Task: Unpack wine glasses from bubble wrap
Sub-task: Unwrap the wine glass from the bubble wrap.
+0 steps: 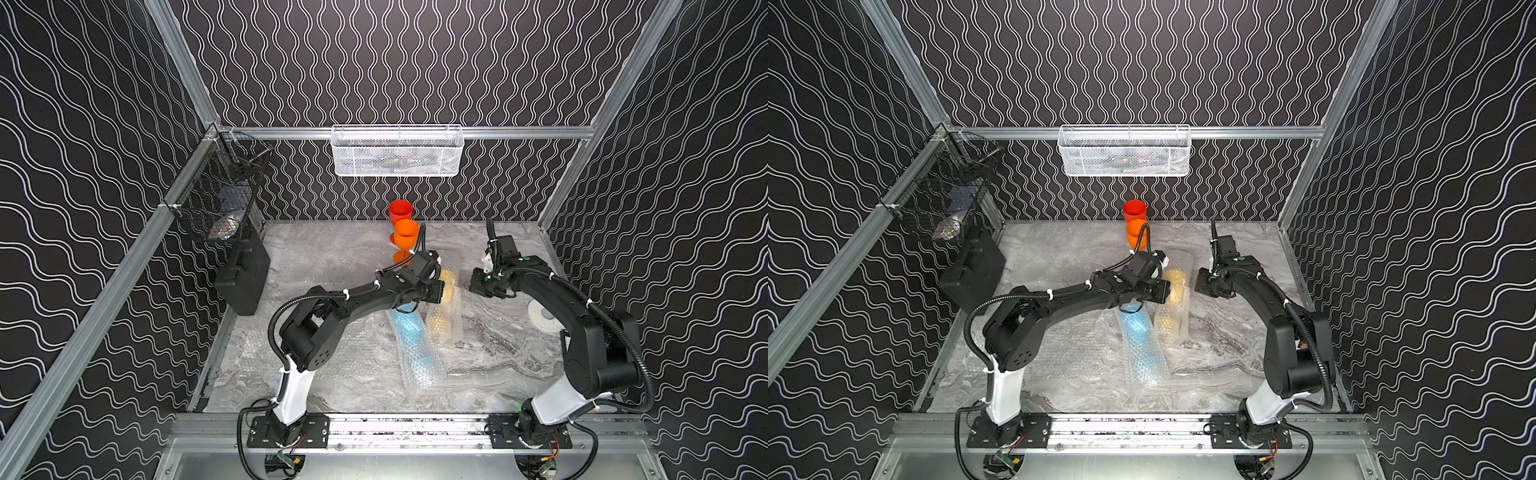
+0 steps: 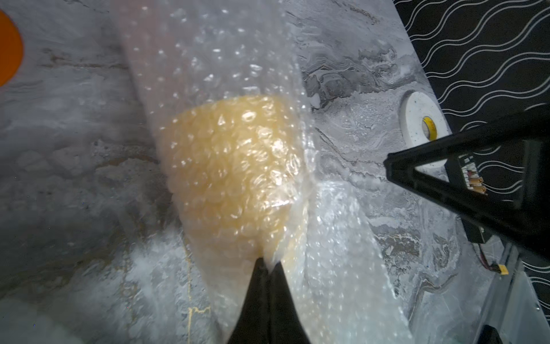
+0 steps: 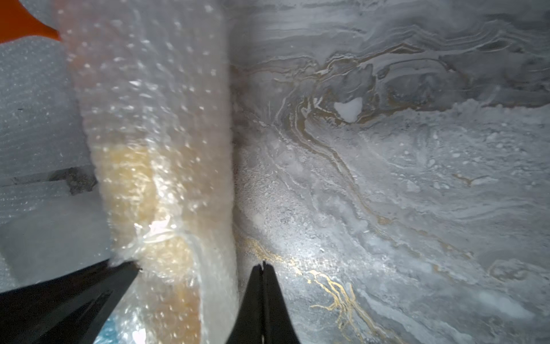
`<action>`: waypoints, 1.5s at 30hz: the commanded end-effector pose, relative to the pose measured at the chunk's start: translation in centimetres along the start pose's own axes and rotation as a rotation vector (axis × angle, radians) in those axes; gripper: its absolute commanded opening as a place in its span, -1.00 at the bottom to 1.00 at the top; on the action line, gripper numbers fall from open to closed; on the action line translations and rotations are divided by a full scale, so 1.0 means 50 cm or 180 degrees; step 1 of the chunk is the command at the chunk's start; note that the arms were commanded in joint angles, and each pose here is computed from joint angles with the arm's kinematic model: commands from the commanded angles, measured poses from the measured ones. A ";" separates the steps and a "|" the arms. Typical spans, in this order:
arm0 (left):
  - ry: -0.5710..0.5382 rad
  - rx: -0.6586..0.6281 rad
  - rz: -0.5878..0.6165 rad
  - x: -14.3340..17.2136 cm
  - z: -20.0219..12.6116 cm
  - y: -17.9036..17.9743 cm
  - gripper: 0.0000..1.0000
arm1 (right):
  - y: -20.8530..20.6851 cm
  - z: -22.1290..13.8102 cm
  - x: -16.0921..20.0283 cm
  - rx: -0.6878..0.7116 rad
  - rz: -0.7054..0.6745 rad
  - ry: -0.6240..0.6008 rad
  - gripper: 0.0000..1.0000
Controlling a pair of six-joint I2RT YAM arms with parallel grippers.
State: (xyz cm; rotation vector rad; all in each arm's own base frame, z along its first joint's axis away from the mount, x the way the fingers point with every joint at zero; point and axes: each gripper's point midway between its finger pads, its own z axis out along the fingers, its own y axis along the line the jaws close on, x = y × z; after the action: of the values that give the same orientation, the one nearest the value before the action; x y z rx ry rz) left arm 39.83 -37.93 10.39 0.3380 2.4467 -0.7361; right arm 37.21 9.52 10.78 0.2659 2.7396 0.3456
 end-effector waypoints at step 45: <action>0.0003 0.0049 -0.0068 -0.008 0.016 -0.010 -0.94 | 0.107 0.111 -0.004 -0.0145 -0.0574 0.0211 -0.59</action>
State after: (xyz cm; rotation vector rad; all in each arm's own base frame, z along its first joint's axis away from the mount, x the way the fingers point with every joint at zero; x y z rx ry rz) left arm 40.18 -38.80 10.20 0.3226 2.4577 -0.7644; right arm 39.84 15.37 7.29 0.0109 2.8062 0.3595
